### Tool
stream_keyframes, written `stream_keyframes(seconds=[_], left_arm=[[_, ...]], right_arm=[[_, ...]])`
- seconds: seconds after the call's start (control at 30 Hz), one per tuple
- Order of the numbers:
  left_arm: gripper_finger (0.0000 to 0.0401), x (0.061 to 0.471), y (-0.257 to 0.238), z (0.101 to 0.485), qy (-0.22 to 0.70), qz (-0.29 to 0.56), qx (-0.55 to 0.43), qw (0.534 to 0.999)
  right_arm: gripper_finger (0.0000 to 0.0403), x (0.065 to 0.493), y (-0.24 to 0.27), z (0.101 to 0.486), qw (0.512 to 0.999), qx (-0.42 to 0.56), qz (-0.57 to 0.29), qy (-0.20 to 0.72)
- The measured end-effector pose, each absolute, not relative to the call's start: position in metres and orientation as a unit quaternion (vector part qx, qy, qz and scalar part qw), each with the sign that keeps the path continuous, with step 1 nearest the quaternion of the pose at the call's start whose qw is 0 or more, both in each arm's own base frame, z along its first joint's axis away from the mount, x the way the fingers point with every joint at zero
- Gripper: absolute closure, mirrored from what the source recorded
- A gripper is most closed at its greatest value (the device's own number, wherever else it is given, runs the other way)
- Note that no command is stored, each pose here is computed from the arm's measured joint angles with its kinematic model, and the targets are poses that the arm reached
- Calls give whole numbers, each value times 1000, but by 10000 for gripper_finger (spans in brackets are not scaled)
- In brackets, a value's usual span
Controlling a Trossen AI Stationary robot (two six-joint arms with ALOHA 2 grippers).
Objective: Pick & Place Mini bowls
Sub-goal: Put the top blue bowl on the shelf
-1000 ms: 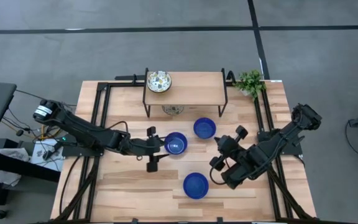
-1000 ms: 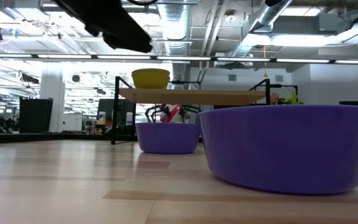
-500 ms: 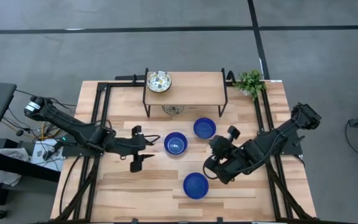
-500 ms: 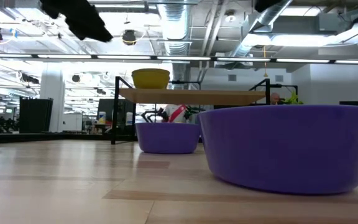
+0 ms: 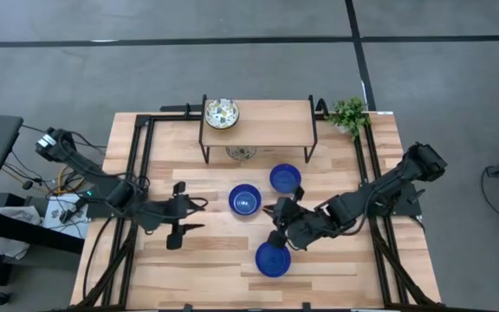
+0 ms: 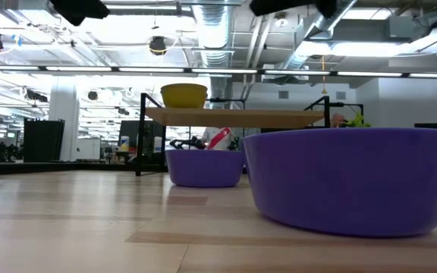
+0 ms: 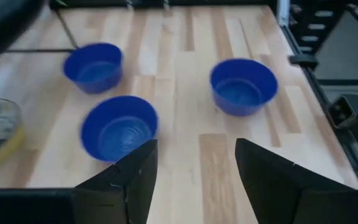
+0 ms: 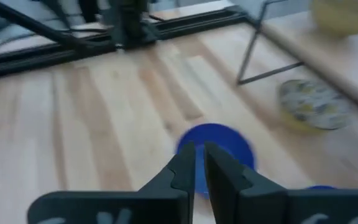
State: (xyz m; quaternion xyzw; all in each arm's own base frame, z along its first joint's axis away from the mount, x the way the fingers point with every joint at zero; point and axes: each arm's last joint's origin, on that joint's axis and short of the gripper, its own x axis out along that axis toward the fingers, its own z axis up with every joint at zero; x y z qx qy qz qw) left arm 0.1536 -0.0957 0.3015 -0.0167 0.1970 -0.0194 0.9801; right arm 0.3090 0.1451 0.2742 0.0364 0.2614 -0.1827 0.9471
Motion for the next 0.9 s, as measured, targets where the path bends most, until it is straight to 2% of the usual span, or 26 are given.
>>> stream_keyframes(seconds=[0.13,0.23,0.4,0.57,0.77,0.9], left_arm=[[187,143,-95,308,177,-14,-18,984],[187,138,-93,312,166,-21,-25,986],[187,134,-91,314,159,-24,-30,987],[187,135,-91,314,161,-22,-25,986],[187,135,-91,314,160,-22,-26,986],[187,135,-91,314,160,-22,-27,986]], right_arm=[[395,304,141,256,937,40,-183,294],[400,299,134,248,915,69,-181,353],[388,298,114,239,875,125,-182,431],[331,302,82,235,848,115,-168,490],[247,307,53,234,844,20,-128,521],[221,307,35,229,836,9,-96,540]])
